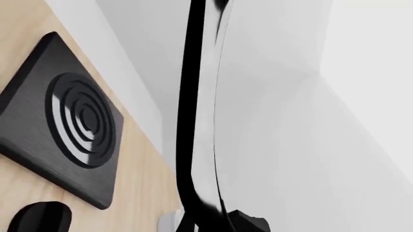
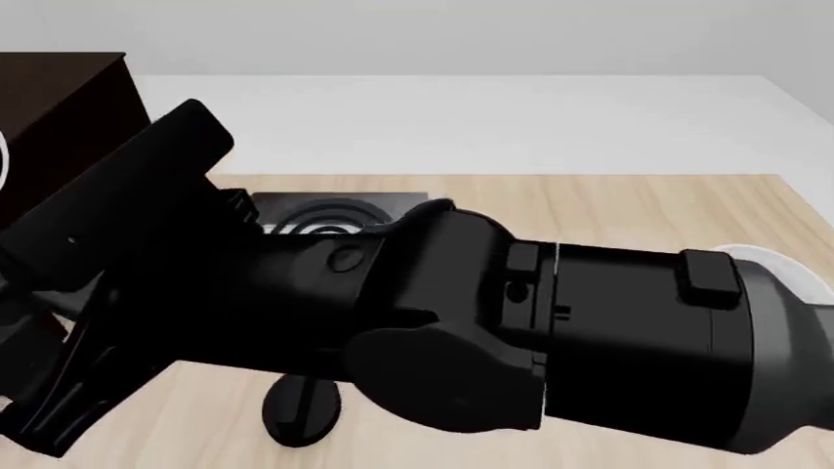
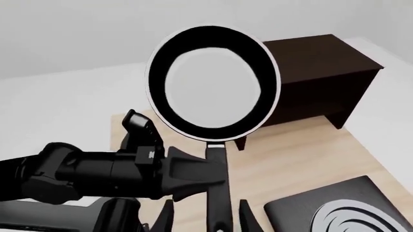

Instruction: Put the frying pan on the cabinet shelf.

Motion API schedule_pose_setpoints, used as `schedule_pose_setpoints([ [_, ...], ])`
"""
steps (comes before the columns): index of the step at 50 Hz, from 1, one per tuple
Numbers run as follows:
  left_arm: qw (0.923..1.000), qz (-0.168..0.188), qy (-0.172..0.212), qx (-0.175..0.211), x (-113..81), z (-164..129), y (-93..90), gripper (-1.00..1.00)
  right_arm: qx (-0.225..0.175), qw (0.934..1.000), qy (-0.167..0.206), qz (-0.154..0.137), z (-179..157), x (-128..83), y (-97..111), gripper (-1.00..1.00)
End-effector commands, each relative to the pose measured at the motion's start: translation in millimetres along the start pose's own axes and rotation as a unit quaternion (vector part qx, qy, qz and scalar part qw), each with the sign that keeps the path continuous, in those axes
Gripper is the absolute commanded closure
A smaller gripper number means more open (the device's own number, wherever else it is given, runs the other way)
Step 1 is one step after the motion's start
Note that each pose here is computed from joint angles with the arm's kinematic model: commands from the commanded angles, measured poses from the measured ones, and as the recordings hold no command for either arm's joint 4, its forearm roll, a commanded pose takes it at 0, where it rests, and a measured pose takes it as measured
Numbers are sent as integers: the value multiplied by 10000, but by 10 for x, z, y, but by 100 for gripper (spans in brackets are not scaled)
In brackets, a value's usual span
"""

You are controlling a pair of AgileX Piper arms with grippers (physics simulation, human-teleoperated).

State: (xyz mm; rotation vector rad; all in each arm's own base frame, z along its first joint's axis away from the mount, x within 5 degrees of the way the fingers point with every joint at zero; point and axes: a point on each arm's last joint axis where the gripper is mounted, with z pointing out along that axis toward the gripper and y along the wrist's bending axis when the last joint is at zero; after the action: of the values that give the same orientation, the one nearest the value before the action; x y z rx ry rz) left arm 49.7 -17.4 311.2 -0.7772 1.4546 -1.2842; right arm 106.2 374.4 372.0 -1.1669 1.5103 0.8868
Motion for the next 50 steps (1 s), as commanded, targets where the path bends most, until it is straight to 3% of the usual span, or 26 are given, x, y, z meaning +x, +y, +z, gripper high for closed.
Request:
schedule_pose_setpoints([
  [1,9986,511,-136,86,-30,-16,-44,100,144,9998,-144,-47,-116,-141,-114,-100],
  [23,9985,527,-130,71,-28,-21,-36,100,644,9976,-239,22,-304,-221,-485,-100],
  [29,9980,618,-133,16,-36,-14,-59,100,933,9950,-321,163,-420,-248,-687,-100],
  [31,9981,605,-137,21,-40,-16,-72,100,1041,9936,-328,308,-465,-236,-761,-100],
  [39,9976,673,-150,38,-48,-16,-99,100,1502,9875,-353,325,-664,-207,-1051,-100],
  [47,9979,634,-156,40,-35,1,-47,100,2108,9763,-346,355,-920,-183,-1409,-100],
  [50,9979,635,-144,56,-35,0,-55,100,2405,9693,-365,352,-1086,-148,-1551,-100],
])
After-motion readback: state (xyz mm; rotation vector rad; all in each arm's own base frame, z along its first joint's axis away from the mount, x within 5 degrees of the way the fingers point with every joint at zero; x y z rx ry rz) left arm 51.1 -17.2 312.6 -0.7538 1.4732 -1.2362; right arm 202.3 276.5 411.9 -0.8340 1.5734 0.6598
